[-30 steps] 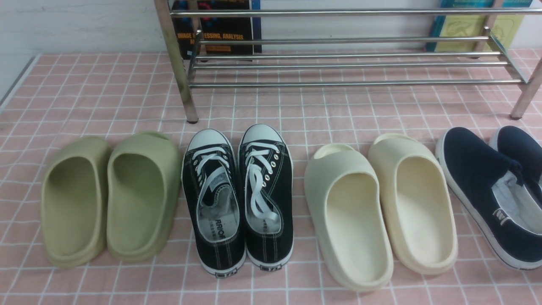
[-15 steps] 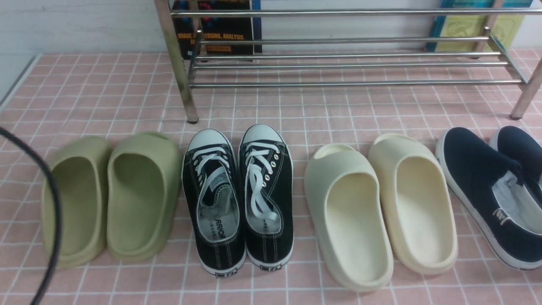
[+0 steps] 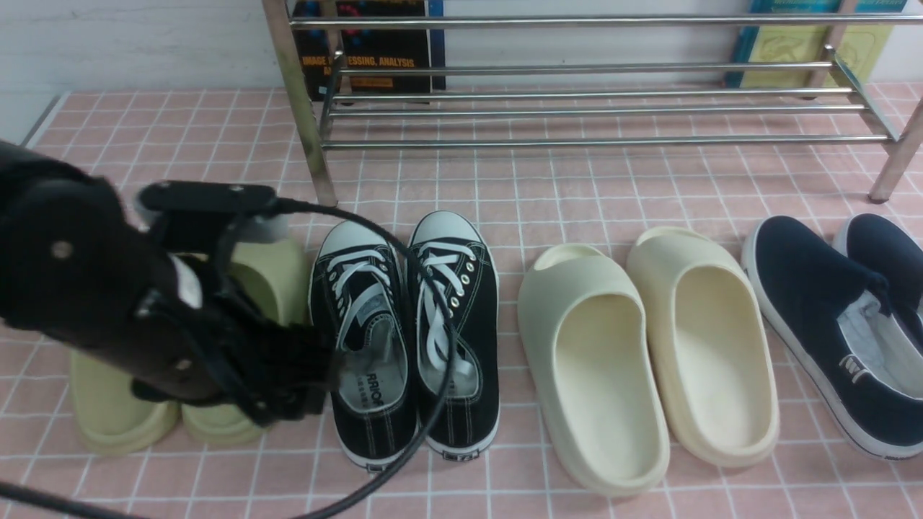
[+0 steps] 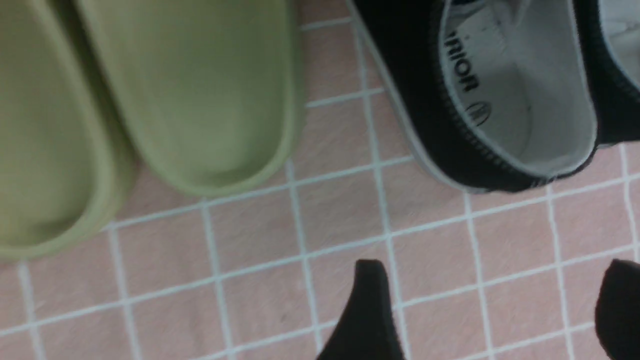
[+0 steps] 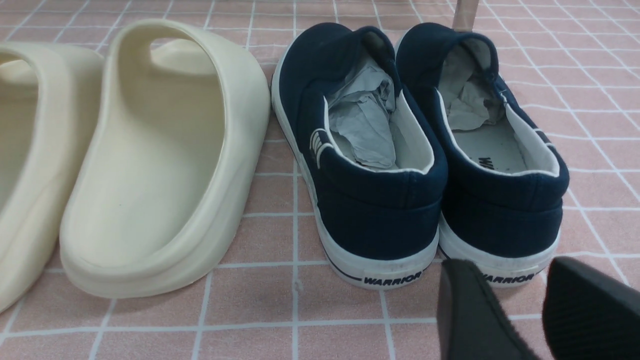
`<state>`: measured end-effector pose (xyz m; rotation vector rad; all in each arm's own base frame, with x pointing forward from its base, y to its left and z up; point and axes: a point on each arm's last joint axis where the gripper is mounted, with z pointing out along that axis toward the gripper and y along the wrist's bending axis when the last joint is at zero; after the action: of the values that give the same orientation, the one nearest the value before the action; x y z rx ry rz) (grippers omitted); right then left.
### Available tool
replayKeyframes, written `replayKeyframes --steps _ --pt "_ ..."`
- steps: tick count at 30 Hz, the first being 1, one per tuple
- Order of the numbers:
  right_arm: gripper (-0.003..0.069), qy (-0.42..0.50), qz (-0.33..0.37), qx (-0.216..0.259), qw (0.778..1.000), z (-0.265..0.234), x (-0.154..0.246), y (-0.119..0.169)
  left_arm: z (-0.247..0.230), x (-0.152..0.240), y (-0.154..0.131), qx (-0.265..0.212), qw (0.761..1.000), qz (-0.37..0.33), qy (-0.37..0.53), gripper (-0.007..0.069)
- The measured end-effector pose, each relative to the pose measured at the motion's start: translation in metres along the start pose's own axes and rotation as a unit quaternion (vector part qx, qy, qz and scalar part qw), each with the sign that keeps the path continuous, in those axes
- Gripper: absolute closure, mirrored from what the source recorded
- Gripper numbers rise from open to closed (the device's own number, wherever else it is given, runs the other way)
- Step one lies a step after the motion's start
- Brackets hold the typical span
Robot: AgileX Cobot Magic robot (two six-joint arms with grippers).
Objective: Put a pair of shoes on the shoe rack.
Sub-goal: Use the left arm to grab the shoe closest to it, then use the left arm to put a shoe into the shoe rack
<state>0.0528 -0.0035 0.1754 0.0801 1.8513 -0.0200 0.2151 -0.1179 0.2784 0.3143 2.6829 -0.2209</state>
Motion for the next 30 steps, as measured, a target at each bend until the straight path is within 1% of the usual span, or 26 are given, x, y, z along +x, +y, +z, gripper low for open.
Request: replayKeyframes --steps 1,3,4,6,7,8,9,11,13,16,17,19,22,23,24,25,27,30 --pt "0.0419 0.000 0.000 0.000 1.000 0.000 0.000 0.000 0.016 -0.005 -0.006 0.006 1.000 -0.008 0.000 0.0012" --pt "0.0419 0.000 0.000 0.000 1.000 0.000 0.000 0.000 0.036 -0.010 -0.010 0.006 1.000 -0.023 0.002 0.0016" --pt "0.0419 0.000 0.000 0.000 1.000 0.000 0.000 0.000 0.038 -0.010 -0.010 0.005 1.000 -0.024 0.005 0.0016" --pt "0.0419 0.000 0.000 0.000 1.000 0.000 0.000 0.000 0.062 -0.015 -0.011 -0.004 0.999 -0.040 0.005 0.0046" --pt "0.0419 0.000 0.000 0.000 1.000 0.000 0.000 0.000 0.066 -0.016 -0.011 -0.005 0.999 -0.041 0.006 0.0057" --pt "0.0419 0.000 0.000 0.000 1.000 0.000 0.000 0.000 0.081 -0.018 -0.010 -0.015 0.999 -0.049 0.007 0.0095" --pt "0.0419 0.000 0.000 0.000 1.000 0.000 0.000 0.000 0.090 -0.018 -0.009 -0.021 0.998 -0.052 0.012 0.0119" --pt "0.0419 0.000 0.000 0.000 1.000 0.000 0.000 0.000 0.102 -0.018 -0.008 -0.030 0.998 -0.061 0.014 0.0190" --pt "0.0419 0.000 0.000 0.000 1.000 0.000 0.000 0.000 0.113 -0.018 -0.007 -0.042 0.997 -0.069 0.021 0.0313" --pt "0.0419 0.000 0.000 0.000 1.000 0.000 0.000 0.000 0.111 -0.023 -0.006 -0.054 0.996 -0.073 0.020 0.0500" --pt "0.0419 0.000 0.000 0.000 1.000 0.000 0.000 0.000 0.106 -0.025 -0.006 -0.058 0.995 -0.072 0.021 0.0550" --pt "0.0419 0.000 0.000 0.000 1.000 0.000 0.000 0.000 0.091 -0.035 -0.006 -0.061 0.996 -0.071 0.009 0.0596" --pt "0.0419 0.000 0.000 0.000 1.000 0.000 0.000 0.000 0.067 -0.046 -0.008 -0.058 0.996 -0.070 -0.010 0.0609" --pt "0.0419 0.000 0.000 0.000 1.000 0.000 0.000 0.000 0.042 -0.055 -0.010 -0.052 0.996 -0.064 -0.036 0.0610" --pt "0.0419 0.000 0.000 0.000 1.000 0.000 0.000 0.000 0.032 -0.059 -0.011 -0.048 0.996 -0.061 -0.047 0.0610" --pt "0.0419 0.000 0.000 0.000 1.000 0.000 0.000 0.000 0.030 -0.061 -0.011 -0.047 0.996 -0.060 -0.051 0.0610" --pt "0.0419 0.000 0.001 0.000 1.000 0.000 0.000 0.000 0.005 -0.075 -0.015 -0.029 0.994 -0.053 -0.093 0.0610" --pt "0.0419 0.000 0.001 0.000 1.000 0.000 0.000 0.000 -0.006 -0.090 -0.018 -0.012 0.990 -0.057 -0.126 0.0610"
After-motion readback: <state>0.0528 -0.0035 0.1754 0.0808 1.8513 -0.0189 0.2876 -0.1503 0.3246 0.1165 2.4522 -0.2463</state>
